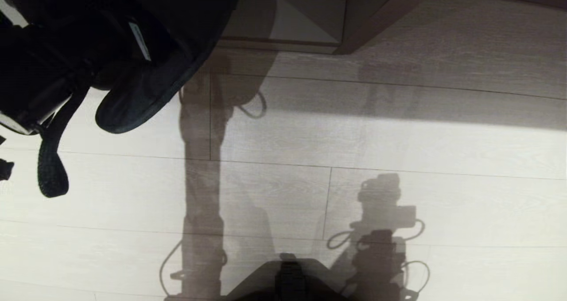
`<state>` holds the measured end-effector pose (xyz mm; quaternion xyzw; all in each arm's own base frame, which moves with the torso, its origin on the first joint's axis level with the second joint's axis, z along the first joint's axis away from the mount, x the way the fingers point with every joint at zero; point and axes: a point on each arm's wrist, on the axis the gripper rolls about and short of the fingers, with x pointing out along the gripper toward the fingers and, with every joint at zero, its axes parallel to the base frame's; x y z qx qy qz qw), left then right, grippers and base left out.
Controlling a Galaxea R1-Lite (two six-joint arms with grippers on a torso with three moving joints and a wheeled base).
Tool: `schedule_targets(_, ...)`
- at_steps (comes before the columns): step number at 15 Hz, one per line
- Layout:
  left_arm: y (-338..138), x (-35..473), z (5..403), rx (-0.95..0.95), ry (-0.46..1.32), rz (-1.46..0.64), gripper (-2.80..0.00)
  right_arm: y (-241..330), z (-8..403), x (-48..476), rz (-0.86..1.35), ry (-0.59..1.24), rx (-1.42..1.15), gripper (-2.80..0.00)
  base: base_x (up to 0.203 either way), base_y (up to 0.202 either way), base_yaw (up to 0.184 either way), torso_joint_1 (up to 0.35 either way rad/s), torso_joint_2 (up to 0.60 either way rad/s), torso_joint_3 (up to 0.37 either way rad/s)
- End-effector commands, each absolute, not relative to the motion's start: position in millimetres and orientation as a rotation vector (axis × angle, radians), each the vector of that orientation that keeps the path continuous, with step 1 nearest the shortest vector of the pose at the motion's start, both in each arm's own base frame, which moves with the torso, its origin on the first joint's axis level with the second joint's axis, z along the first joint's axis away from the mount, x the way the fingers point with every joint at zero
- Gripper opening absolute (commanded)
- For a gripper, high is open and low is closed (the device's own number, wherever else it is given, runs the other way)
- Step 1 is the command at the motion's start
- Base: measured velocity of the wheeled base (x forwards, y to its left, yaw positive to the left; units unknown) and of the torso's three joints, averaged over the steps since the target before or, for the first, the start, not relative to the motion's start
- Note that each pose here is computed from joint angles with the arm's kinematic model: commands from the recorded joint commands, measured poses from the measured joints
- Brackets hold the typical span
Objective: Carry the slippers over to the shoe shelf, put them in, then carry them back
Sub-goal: Place the slippers into the shoe cabinet
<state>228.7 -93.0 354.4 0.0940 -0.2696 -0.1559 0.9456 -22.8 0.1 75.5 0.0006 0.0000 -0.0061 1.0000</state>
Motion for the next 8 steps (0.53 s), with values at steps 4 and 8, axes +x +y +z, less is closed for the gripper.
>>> schedule_targets(4,-109.3,251.7,369.1,0.222,-0.593,-0.303,-2.8,0.1,75.4,-22.9,-0.012,-0.002,0.0,-2.8,0.0,0.0,0.0,0.0,0.0,0.0)
schedule_targets(8,-110.7,253.8,372.9,0.271,-0.608,-0.29,-2.8,0.2,75.4,-23.0,-0.011,-0.003,-0.002,-2.8,0.0,0.0,0.0,0.0,0.0,0.0)
